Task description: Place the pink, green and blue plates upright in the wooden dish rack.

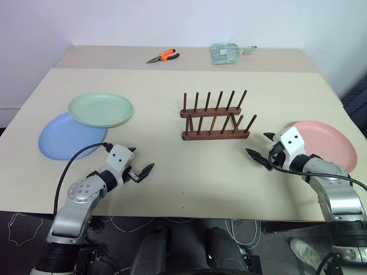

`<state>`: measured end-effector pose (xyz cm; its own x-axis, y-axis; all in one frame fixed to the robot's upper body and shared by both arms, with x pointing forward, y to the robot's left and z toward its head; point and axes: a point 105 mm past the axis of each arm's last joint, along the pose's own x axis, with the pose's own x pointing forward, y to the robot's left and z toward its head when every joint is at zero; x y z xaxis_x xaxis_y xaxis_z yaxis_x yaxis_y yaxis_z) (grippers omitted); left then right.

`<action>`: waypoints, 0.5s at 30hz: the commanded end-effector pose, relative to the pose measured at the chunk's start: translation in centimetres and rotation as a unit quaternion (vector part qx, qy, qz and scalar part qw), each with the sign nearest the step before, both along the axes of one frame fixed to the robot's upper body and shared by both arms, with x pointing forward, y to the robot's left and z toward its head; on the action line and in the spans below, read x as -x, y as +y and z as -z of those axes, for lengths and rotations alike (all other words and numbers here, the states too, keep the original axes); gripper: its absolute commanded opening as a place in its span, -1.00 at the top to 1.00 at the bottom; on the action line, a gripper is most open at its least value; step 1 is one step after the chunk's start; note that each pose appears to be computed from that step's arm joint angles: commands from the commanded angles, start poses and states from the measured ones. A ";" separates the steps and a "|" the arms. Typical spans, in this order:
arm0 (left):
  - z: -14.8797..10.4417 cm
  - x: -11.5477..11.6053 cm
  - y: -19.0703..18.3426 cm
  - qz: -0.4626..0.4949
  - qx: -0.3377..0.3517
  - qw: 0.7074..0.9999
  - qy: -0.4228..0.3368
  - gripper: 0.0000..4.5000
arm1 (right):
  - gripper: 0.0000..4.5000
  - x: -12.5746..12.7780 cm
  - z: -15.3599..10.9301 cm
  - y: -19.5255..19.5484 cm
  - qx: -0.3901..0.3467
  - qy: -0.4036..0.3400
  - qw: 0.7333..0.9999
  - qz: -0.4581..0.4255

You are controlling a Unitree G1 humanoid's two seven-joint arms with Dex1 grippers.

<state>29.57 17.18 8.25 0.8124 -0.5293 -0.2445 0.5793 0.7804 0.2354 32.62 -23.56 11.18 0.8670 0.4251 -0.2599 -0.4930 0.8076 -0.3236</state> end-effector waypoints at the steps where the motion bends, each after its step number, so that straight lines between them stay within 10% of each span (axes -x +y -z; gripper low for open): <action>1: -1.2 -0.2 -0.4 0.007 -0.004 1.000 -0.025 -0.99 | -0.92 -0.7 -1.7 0.2 0.004 -0.041 0.999 0.005; 15: -1.6 -1.6 -0.7 0.023 -0.011 0.999 -0.033 -0.99 | -0.92 -0.5 -1.6 0.2 0.003 -0.058 0.998 0.028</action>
